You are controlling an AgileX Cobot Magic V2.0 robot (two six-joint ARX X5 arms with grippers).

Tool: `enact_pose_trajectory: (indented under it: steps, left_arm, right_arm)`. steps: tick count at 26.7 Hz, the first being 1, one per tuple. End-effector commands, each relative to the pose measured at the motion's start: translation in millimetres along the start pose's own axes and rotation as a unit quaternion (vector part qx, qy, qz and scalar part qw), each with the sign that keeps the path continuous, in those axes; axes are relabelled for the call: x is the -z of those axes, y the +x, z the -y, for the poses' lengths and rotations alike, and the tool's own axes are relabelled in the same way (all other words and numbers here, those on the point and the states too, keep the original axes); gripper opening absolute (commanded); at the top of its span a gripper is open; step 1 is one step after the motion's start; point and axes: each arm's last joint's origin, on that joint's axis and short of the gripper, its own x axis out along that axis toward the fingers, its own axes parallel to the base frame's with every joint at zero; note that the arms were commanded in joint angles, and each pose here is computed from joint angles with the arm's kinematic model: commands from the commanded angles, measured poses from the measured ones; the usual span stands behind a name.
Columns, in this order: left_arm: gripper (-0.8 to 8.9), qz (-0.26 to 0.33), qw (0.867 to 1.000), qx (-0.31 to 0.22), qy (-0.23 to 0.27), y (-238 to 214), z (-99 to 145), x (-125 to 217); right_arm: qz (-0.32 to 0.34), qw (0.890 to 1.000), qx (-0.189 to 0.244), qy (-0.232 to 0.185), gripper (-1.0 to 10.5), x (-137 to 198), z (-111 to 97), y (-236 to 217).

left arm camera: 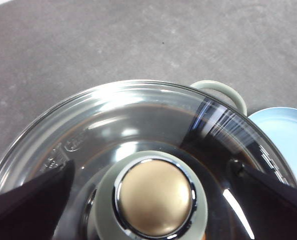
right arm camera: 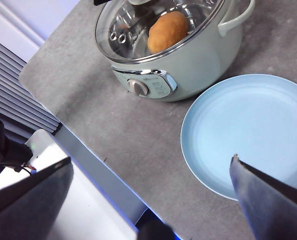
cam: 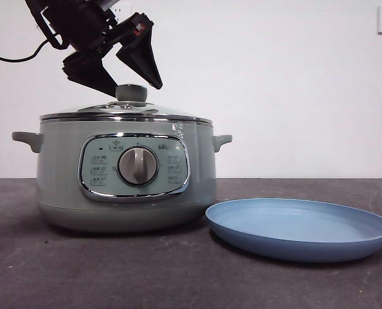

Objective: Take the potato out from the steamer,put the potato on the plate,close the lid

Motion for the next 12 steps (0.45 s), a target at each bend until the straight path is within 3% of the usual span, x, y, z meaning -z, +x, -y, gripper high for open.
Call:
enact_pose_trajectory:
  steps: [1,3,6,12]
  left_arm:
    - [5.83,-0.007,1.000,-0.011,0.008,1.9,2.0,1.1]
    - [4.44,-0.024,1.000,-0.010,0.004,1.9,2.7,4.4]
    - [4.15,-0.033,0.999,-0.008,0.002,1.8,3.1,6.2]
    - [0.57,-0.030,1.000,-0.008,0.002,1.8,3.0,5.6]
  right_arm:
    - [0.004,1.000,0.001,-0.004,6.3,-1.5,-0.8,-0.8]
    - [0.004,1.000,0.001,-0.005,6.3,-1.5,-0.8,-0.8]
    - [0.006,1.000,0.001,-0.006,6.3,-2.0,-0.7,-0.8]
    - [0.008,1.000,0.002,-0.007,6.3,-2.4,-0.7,-0.8]
